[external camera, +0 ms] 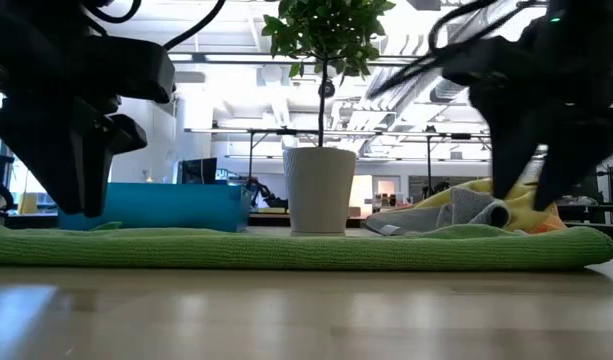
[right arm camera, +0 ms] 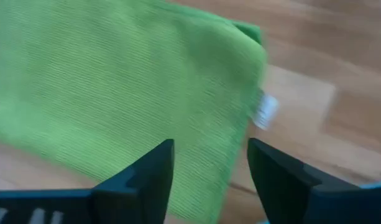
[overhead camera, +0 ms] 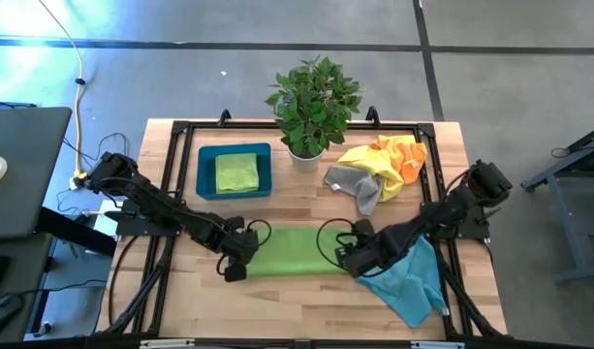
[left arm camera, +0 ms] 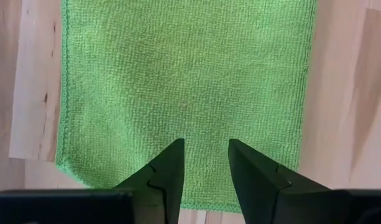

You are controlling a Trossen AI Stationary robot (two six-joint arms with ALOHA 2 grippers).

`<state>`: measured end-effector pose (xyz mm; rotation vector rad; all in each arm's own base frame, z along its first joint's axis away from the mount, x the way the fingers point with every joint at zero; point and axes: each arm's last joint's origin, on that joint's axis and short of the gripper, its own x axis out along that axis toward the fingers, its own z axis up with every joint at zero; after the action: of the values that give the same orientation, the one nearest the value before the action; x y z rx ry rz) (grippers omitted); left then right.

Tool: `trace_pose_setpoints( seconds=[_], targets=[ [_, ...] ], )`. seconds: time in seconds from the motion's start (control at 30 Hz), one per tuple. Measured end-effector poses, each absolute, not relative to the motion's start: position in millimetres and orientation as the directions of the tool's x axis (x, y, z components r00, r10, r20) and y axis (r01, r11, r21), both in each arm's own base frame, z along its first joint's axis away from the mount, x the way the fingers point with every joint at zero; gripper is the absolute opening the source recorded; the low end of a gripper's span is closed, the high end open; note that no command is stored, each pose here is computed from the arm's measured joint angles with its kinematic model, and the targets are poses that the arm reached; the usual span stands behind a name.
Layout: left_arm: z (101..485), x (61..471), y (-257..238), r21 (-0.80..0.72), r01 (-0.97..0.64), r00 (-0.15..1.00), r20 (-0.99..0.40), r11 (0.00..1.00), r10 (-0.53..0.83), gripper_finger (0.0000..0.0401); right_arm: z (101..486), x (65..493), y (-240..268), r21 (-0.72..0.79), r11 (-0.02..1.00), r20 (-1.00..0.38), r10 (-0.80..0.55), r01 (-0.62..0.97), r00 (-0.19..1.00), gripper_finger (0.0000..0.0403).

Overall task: Fold microfiber towels
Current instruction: Fold the green towel

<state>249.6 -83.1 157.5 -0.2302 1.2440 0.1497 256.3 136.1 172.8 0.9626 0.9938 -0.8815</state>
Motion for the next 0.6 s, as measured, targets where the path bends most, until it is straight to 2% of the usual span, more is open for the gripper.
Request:
trace_pose_setpoints(
  seconds=[0.2,0.43,0.6],
  targets=[
    [157.8,249.8,-82.8,-0.086,-0.24,0.32,-0.947,0.967,-0.005,0.0115,167.0,248.6,137.3,0.171,0.25,-0.955,-0.195,0.953,0.223,0.0237],
    [158.1,249.5,-83.8,-0.094,-0.261,0.322,-0.947,0.961,-0.005,0.0115,146.7,263.4,142.2,0.208,0.23,-0.951,-0.18,0.951,0.251,0.0223],
    [158.4,249.4,-84.6,-0.096,-0.258,0.322,-0.947,0.961,-0.009,0.0115,135.2,265.8,143.4,0.178,0.234,-0.955,-0.193,0.956,0.225,0.0211]
  ],
)
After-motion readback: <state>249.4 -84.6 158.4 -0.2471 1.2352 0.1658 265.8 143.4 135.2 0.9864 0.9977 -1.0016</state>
